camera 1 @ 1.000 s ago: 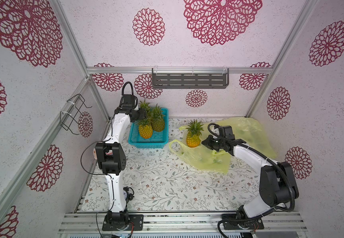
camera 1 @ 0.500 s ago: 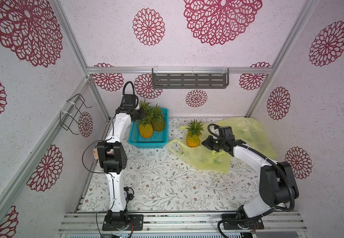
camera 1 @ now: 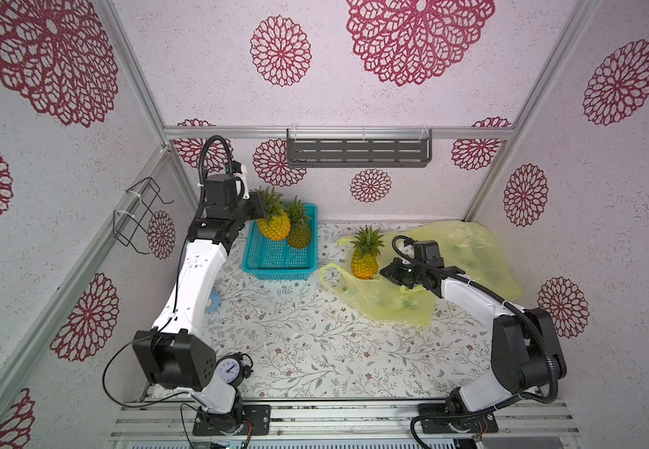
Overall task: Place the pineapple into a plastic bag & tie a knot
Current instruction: Pick up the pineapple from the basket, then place the pineapple in the plastic bag.
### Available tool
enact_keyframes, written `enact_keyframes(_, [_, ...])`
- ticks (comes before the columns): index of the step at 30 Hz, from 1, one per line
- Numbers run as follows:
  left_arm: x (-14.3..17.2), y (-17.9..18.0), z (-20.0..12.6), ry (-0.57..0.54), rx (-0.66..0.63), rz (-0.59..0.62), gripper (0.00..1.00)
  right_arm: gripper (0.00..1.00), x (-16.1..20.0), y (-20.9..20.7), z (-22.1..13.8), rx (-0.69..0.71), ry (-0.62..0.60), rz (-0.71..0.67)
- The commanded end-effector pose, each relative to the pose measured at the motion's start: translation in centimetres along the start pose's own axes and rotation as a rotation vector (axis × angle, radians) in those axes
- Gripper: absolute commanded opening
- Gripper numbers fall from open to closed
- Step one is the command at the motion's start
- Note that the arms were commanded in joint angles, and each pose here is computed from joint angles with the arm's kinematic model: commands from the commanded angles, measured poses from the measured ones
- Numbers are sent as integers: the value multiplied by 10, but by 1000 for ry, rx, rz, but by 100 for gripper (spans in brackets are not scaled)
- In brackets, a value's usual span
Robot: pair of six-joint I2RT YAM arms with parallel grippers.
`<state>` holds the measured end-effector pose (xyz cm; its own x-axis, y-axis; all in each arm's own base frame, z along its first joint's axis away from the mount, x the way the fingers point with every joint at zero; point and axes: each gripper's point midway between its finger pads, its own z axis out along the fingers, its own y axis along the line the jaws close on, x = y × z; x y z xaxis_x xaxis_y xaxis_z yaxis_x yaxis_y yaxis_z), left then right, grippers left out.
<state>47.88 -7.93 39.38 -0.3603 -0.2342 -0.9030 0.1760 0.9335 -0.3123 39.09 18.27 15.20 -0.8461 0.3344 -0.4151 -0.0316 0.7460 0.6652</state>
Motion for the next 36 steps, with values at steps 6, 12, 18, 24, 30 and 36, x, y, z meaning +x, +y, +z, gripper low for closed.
enact_keyframes(6, [-15, -86, -15, -135, 353, -72, 0, 0, -10, 22, -21, -64, -52, -47])
enact_keyframes(12, [36, -117, 31, 11, 348, -22, 0, 0, -12, 30, -24, -98, -53, -48])
enact_keyframes(18, [85, -139, 66, 119, 376, -25, 0, 0, -14, 37, -28, -122, -59, -55])
enact_keyframes(24, [130, -151, 85, 256, 445, -65, 0, 0, -13, 36, -25, -127, -52, -50])
enact_keyframes(30, [137, -186, 61, 330, 686, -160, 0, 0, -14, 35, -24, -122, -54, -51])
enact_keyframes(36, [157, -191, 55, 380, 699, -196, 0, 0, -15, 33, -22, -116, -55, -47])
